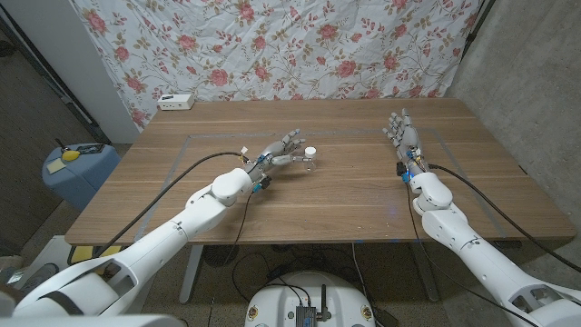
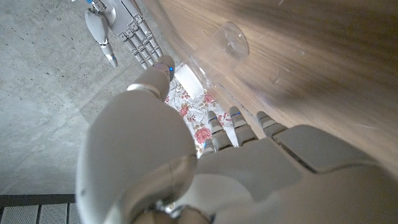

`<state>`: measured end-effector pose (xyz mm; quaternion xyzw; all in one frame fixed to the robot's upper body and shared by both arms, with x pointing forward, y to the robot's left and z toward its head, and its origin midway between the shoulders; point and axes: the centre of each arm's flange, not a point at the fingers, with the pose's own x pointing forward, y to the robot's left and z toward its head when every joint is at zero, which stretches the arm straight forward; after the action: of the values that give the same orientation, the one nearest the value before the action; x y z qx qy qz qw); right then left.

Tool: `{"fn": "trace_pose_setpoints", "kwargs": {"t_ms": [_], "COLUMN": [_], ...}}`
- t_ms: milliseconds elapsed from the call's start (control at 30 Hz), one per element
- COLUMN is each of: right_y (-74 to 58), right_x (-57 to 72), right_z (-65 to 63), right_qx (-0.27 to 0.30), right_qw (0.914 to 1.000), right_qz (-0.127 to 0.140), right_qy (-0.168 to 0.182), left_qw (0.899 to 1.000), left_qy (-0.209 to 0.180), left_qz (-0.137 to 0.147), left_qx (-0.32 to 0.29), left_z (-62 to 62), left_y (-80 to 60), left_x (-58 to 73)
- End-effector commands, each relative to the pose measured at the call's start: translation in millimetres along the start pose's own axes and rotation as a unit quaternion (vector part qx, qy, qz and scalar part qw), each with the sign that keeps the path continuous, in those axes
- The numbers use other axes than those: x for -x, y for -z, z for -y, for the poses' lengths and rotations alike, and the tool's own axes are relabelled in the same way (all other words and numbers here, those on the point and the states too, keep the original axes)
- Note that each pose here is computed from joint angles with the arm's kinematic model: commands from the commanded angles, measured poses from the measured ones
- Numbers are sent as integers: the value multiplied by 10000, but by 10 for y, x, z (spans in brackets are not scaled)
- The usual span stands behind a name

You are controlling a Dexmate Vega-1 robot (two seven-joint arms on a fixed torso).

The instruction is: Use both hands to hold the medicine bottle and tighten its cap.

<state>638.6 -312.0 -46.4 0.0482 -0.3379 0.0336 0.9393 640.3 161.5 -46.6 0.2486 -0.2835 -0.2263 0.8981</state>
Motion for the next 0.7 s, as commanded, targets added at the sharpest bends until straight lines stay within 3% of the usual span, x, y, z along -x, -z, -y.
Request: {"fn": "trace_pose_setpoints", "kwargs": {"t_ms": [33,700], "right_y": [8,21], "right_x": [33,57], "right_z": [-26,-38], "right_qx": [-20,-37], "right_qw": [10000,9999], "right_qz": [46,78], "right_qy": [33,62], "left_qw": [10000,9999], "left_qy": [40,98], "left_qz": [-17,-83], "left_qx": [-40,4], "left_z": [58,114], "left_y": [79,132], "left_x": [-13,-26]}}
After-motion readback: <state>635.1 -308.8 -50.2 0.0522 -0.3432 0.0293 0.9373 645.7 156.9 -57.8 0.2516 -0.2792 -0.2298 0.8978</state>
